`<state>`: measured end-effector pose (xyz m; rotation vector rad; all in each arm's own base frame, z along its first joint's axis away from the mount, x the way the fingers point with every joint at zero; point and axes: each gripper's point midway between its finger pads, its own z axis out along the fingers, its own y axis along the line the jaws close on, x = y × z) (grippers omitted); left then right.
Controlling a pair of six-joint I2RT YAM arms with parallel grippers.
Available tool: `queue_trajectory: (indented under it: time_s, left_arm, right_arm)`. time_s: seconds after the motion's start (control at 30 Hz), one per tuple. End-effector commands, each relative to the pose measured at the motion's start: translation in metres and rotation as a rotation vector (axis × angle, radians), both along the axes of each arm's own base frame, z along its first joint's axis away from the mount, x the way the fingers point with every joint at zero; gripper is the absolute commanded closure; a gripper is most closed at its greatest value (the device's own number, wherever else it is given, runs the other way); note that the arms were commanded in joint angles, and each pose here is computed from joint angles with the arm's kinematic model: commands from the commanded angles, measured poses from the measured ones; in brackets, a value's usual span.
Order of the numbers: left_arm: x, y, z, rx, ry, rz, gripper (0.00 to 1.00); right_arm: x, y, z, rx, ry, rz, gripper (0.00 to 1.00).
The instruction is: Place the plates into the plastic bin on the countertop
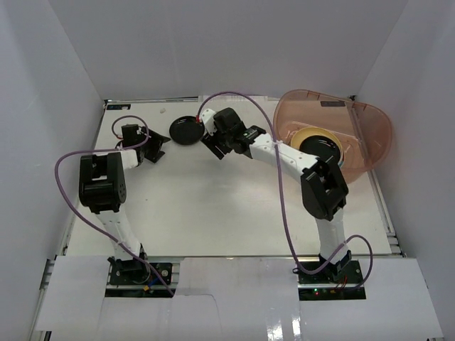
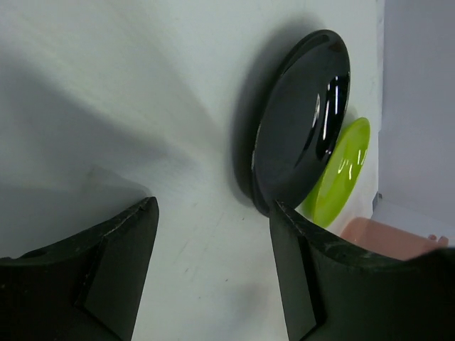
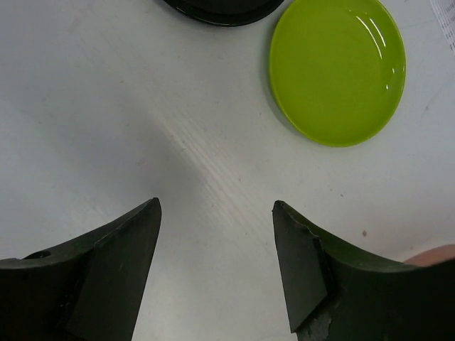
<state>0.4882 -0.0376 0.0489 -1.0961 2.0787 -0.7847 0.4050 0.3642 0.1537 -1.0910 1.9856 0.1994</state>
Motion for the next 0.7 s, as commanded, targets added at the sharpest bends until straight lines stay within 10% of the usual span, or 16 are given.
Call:
queue_trajectory:
  time_s: [0.0,0.67]
  left_arm:
    - [0.027,-0.012,0.014,-0.04,-0.063,-0.048,0.27]
    - [0.079,-0.005,-0.035,0.077,-0.014,-0.125,0.5]
  right_arm:
    - [0.038,0.006,0.012,-0.101,-0.169,0.021,0.3]
    - [0.151,0.021,-0.087,-0.167,-0.268,-0.035,0.44]
